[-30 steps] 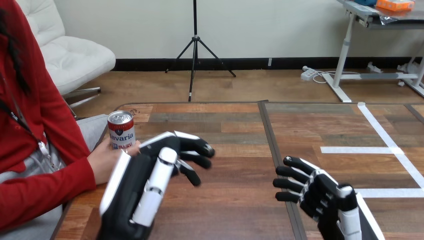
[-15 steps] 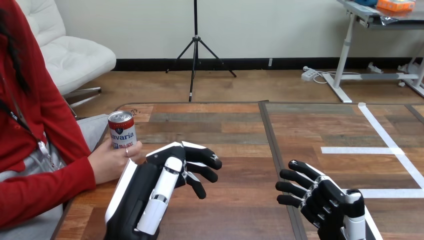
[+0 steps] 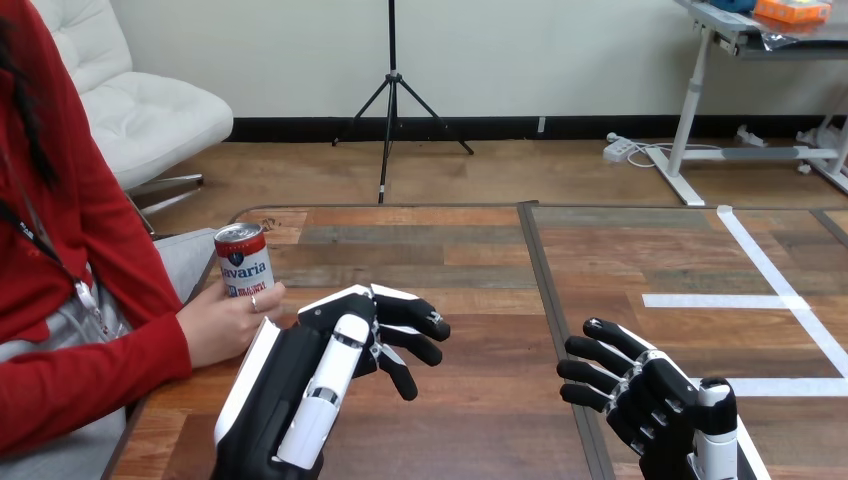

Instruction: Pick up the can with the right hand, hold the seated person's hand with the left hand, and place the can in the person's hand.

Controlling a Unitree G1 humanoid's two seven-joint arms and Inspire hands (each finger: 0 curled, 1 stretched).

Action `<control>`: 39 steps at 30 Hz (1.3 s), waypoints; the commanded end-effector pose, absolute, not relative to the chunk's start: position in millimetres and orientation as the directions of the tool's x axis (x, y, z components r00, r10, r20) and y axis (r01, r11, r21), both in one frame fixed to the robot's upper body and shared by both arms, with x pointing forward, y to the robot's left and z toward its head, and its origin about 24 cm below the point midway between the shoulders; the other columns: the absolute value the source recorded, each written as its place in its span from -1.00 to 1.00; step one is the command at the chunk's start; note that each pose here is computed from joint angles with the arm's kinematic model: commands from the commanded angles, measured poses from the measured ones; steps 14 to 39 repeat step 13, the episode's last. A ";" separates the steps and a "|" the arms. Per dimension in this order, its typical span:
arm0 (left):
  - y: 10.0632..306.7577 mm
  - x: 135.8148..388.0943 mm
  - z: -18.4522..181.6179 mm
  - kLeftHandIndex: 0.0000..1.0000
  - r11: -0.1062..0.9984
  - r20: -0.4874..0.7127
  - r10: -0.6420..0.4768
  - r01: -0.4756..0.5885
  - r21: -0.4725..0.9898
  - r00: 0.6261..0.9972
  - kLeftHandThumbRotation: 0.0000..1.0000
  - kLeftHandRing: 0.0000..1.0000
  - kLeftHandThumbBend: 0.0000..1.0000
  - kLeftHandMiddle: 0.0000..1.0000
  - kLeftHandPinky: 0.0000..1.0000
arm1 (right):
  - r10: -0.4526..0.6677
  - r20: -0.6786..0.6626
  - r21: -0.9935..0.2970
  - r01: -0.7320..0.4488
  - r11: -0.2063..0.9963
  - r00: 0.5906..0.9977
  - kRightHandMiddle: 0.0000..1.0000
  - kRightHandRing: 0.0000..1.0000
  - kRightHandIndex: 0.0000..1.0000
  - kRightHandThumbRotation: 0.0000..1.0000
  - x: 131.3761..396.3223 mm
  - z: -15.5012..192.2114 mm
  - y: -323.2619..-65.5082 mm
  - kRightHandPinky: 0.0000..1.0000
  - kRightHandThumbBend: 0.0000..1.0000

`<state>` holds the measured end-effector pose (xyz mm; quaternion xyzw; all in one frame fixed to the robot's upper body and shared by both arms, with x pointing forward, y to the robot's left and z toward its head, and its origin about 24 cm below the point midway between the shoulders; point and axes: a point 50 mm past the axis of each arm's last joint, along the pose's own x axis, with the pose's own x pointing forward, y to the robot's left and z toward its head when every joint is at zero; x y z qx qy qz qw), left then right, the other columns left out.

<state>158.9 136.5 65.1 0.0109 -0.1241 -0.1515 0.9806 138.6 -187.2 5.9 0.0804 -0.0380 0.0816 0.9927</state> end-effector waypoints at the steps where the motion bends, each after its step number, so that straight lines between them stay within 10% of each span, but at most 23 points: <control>1: 135.8 169.5 76.8 0.06 0.952 0.301 -0.307 0.297 0.080 0.903 1.00 0.07 -1.00 0.16 -0.34 | 0.153 0.181 0.133 -0.179 0.975 0.971 0.58 0.52 0.59 1.00 148.3 20.4 -186.2 0.47 0.76; 39: 134.2 171.0 78.2 0.03 0.949 0.313 -0.314 0.307 0.075 0.896 1.00 0.04 -1.00 0.15 -0.38 | 0.159 0.175 0.133 -0.184 0.974 0.972 0.56 0.50 0.57 1.00 149.2 20.9 -185.3 0.43 0.78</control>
